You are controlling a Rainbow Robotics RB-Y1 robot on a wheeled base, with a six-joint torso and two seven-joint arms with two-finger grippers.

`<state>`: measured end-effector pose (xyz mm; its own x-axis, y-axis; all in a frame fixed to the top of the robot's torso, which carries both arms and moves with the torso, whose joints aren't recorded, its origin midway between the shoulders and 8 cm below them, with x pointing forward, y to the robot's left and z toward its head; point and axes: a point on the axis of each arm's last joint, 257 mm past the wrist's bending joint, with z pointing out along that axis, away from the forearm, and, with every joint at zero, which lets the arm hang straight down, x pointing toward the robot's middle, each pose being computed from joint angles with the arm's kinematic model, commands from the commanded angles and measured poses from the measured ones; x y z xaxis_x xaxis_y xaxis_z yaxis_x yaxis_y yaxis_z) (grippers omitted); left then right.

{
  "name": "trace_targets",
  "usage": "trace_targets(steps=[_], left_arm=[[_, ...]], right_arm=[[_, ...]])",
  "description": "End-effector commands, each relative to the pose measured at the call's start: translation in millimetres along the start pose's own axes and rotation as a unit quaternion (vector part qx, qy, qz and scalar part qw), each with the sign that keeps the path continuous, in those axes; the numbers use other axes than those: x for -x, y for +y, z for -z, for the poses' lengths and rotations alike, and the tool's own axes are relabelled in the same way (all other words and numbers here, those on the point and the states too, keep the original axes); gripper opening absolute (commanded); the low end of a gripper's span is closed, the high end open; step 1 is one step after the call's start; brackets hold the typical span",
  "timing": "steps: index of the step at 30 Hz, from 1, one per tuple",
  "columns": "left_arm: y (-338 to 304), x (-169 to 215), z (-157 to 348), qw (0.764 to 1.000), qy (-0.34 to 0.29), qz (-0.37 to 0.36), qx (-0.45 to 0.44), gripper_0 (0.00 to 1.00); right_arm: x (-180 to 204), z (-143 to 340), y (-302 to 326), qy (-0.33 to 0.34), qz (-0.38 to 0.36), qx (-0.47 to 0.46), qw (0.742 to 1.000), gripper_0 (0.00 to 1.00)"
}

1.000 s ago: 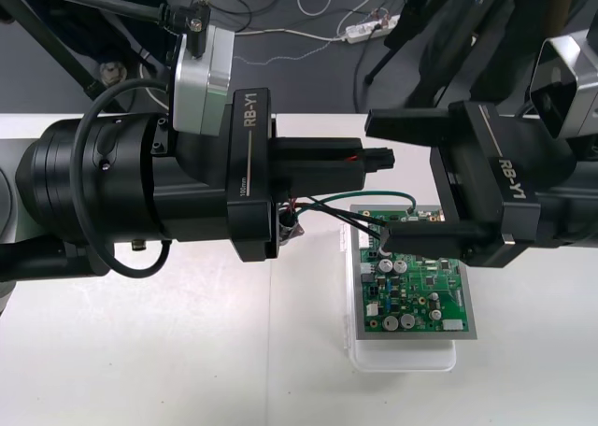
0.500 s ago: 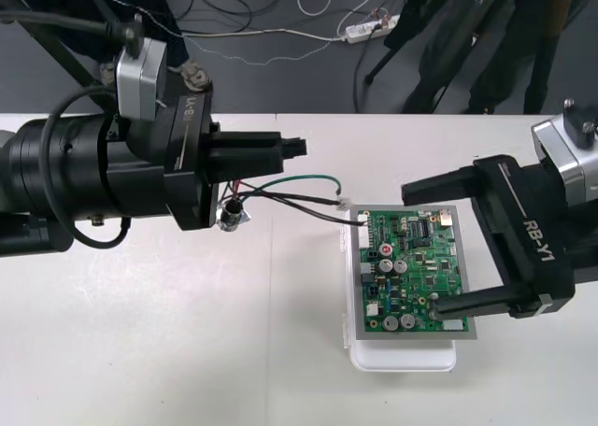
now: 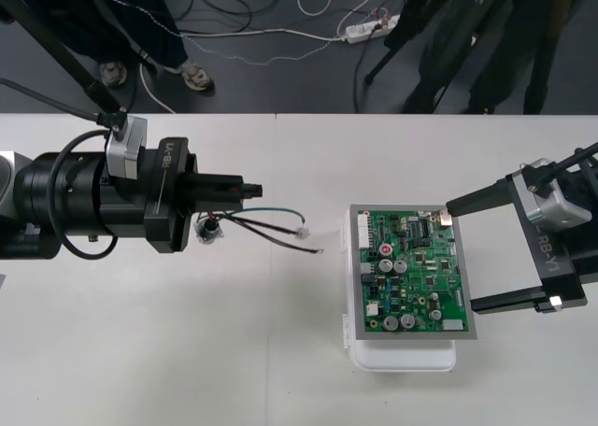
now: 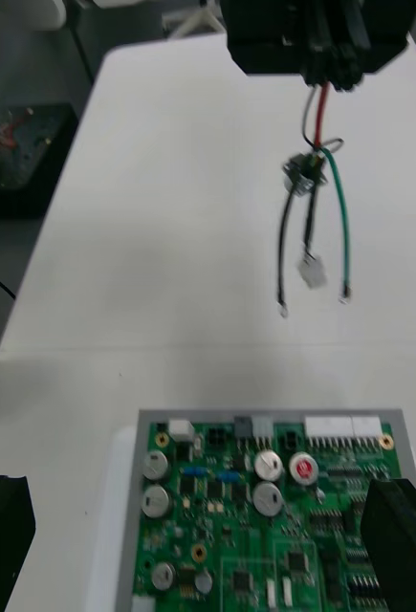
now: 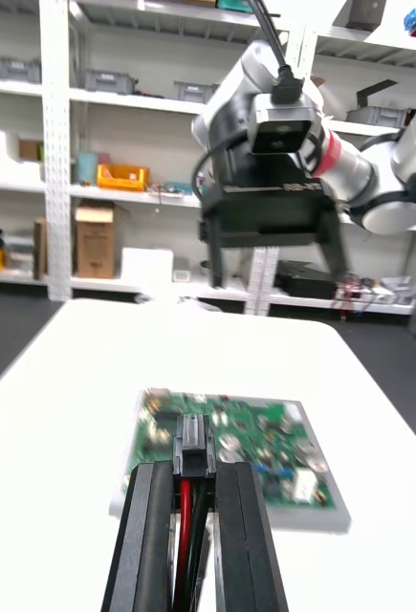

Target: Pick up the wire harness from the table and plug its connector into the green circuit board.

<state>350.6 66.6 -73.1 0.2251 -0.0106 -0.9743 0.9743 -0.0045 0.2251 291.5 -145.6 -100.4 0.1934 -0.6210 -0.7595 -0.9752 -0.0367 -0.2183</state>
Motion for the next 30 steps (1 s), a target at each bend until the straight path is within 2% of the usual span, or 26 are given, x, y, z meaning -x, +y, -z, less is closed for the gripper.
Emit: trace_targets(steps=[1, 4, 10, 18, 25, 30], left_arm=[[-16, -13, 13, 0.999, -0.011, -0.029, -0.030, 0.00], [-15, -28, 16, 0.999, -0.010, -0.038, -0.032, 0.00], [-13, -59, 16, 0.998, -0.007, -0.047, -0.033, 0.00], [-21, -96, 5, 0.998, -0.018, -0.046, -0.036, 0.00], [-24, -115, -21, 0.998, -0.044, -0.041, -0.031, 0.00], [-18, -128, -39, 0.997, -0.050, -0.048, -0.026, 0.00]], right_arm=[[-24, 12, -11, 0.100, 0.055, -0.025, 0.993, 1.00], [-45, 12, -13, 0.158, 0.075, -0.029, 0.984, 1.00], [-72, 17, -23, 0.216, 0.088, -0.043, 0.972, 1.00], [-126, 16, -33, 0.304, 0.083, -0.042, 0.948, 1.00], [-162, 16, -44, 0.342, 0.057, -0.045, 0.937, 1.00], [-169, 13, -52, 0.341, 0.047, -0.053, 0.937, 1.00]])
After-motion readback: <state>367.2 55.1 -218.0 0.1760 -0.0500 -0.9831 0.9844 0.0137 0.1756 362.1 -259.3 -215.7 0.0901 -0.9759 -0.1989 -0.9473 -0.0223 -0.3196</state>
